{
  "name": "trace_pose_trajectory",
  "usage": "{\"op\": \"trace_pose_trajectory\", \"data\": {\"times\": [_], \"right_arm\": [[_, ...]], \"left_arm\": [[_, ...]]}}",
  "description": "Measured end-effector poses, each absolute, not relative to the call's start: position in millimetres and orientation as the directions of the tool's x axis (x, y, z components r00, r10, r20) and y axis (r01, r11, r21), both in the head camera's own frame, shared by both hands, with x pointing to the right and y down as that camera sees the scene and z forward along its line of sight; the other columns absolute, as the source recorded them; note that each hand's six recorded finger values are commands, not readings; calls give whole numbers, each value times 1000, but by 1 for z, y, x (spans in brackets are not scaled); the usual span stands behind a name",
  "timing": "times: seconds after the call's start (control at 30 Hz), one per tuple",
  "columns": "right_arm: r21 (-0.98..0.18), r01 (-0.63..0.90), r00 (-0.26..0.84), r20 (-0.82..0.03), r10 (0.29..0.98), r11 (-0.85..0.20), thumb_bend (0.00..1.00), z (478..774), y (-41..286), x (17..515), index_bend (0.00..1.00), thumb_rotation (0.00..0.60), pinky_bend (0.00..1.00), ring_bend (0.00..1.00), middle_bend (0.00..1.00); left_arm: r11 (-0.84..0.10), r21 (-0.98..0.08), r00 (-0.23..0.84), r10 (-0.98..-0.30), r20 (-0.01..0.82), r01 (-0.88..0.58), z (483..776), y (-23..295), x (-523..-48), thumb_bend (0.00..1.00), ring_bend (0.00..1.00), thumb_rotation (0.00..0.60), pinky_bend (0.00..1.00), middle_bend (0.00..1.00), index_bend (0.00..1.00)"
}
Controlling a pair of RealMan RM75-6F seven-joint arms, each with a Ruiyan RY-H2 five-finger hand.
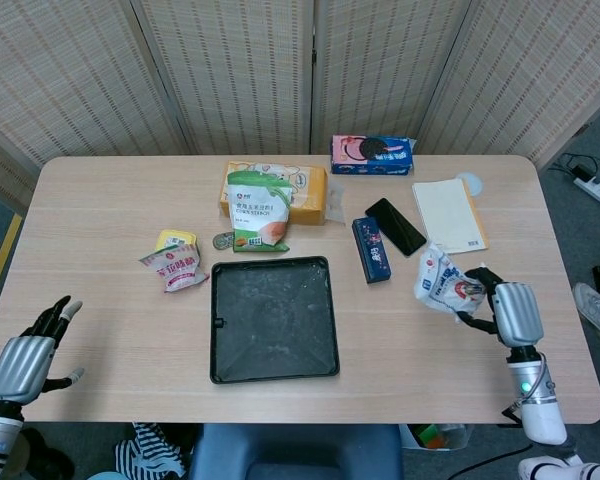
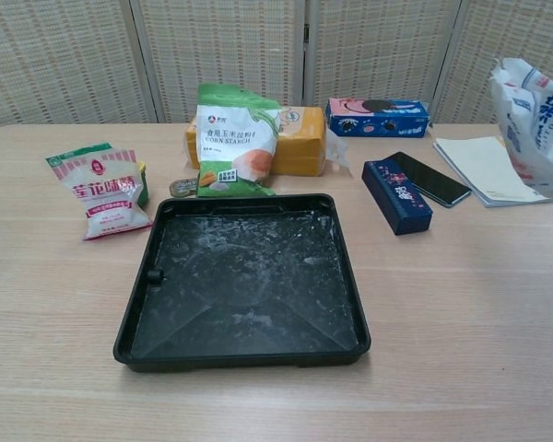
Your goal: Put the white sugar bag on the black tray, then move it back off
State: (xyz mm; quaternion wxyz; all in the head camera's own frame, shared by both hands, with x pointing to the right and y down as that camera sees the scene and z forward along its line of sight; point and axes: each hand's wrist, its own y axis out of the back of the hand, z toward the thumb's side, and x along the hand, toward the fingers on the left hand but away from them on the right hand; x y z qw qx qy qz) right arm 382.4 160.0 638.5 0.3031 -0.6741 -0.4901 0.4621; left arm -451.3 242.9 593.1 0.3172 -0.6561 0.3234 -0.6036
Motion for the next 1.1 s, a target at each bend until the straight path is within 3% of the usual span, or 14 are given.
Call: {"op": "trace_pose_trajectory", "data": {"times": [0.33, 0.63, 0.77, 1.1], "right_arm": [[-922, 273, -69, -305, 950, -276, 478, 655, 178, 407, 745, 600, 1000, 875, 746], [-893, 190, -98, -431, 897, -408, 479, 688, 166, 391, 742, 600, 987, 862, 725], [-866, 185, -108, -488, 866, -465, 478, 709, 159, 386, 666, 600, 946, 826, 648], [-863, 169, -98, -496, 863, -476, 478, 731, 143, 373, 628, 600, 928, 811, 619]], "left_arm": [[-599, -799, 83, -800, 594, -54, 593, 244, -449, 220, 125, 600, 394, 11, 42], [-600, -797, 92, -799, 594, -67, 590, 242, -450, 222, 126, 600, 402, 11, 42], [-599, -798, 94, -800, 592, -74, 589, 242, -451, 223, 128, 600, 404, 11, 42], [-598, -797, 101, -801, 591, -79, 587, 242, -451, 223, 129, 600, 404, 11, 42]]}}
